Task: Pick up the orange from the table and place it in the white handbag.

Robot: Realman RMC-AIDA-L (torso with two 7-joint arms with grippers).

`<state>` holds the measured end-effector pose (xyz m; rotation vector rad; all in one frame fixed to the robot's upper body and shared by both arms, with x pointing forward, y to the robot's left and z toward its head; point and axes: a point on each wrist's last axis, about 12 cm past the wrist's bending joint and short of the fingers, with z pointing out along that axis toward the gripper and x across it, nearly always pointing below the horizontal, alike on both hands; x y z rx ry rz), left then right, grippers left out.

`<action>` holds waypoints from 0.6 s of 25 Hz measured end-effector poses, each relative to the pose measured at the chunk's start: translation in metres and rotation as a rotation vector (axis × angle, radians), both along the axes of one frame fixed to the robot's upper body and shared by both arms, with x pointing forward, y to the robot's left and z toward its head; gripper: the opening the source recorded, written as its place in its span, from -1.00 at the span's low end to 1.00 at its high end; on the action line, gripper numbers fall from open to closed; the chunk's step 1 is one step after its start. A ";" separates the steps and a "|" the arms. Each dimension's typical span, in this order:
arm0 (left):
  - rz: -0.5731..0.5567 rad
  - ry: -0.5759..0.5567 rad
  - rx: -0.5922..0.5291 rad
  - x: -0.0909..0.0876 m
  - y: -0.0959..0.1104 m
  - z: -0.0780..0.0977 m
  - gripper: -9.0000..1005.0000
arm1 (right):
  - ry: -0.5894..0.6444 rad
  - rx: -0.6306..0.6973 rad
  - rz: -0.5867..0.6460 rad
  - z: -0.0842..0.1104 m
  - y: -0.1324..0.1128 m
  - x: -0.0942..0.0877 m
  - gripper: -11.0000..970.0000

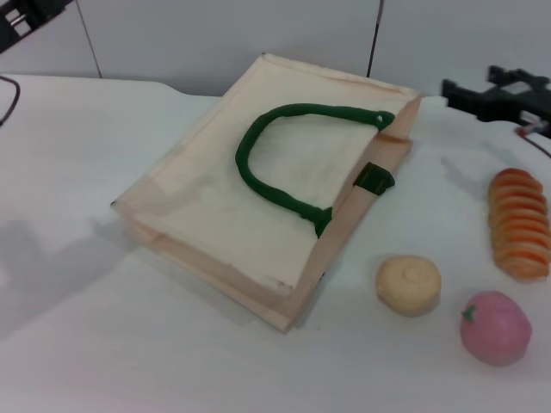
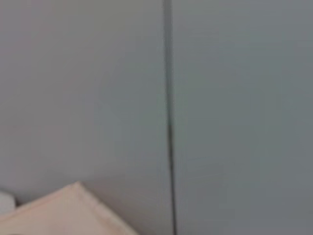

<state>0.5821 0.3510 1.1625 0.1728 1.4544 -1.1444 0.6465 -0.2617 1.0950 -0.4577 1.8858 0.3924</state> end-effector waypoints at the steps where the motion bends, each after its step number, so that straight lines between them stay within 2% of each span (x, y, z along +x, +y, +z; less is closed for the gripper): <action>1: 0.025 -0.023 0.011 -0.002 0.000 -0.004 0.59 | -0.015 0.014 -0.010 0.000 -0.004 -0.002 0.81; 5: 0.114 -0.089 0.078 -0.007 -0.005 -0.021 0.59 | -0.108 0.085 -0.035 -0.003 -0.022 -0.015 0.81; 8: 0.172 -0.130 0.137 -0.011 -0.009 -0.033 0.58 | -0.191 0.132 -0.040 -0.007 -0.025 -0.024 0.81; 14: 0.317 -0.248 0.271 -0.020 -0.021 -0.060 0.58 | -0.379 0.128 -0.114 -0.019 -0.033 -0.047 0.81; 15: 0.338 -0.255 0.280 -0.020 -0.022 -0.063 0.58 | -0.379 0.128 -0.114 -0.019 -0.033 -0.047 0.80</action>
